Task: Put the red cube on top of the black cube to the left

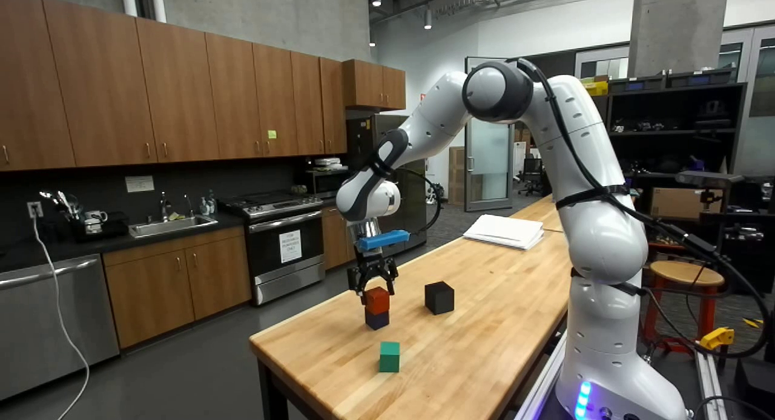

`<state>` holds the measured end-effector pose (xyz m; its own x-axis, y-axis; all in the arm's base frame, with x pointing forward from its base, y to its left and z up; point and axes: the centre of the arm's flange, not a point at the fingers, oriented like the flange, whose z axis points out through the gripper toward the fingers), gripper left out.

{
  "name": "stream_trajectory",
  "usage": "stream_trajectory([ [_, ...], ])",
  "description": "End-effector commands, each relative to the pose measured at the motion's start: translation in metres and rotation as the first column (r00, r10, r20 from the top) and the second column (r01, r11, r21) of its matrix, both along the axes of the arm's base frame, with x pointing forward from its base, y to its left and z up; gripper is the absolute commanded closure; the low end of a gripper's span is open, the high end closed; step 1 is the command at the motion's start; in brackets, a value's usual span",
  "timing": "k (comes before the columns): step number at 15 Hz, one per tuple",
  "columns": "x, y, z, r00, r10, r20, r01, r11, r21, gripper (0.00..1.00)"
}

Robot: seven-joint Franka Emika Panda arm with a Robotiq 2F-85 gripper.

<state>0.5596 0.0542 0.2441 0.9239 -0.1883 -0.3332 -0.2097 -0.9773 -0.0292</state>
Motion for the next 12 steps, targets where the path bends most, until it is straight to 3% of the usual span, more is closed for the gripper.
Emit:
stream_trajectory([
  [1, -0.003, 0.003, 0.012, 1.0, 0.014, 0.004, -0.014, 1.0, -0.013, 0.0],
  [12, -0.027, 0.005, 0.043, 0.996, 0.055, 0.063, -0.053, 0.998, -0.036, 0.0],
])
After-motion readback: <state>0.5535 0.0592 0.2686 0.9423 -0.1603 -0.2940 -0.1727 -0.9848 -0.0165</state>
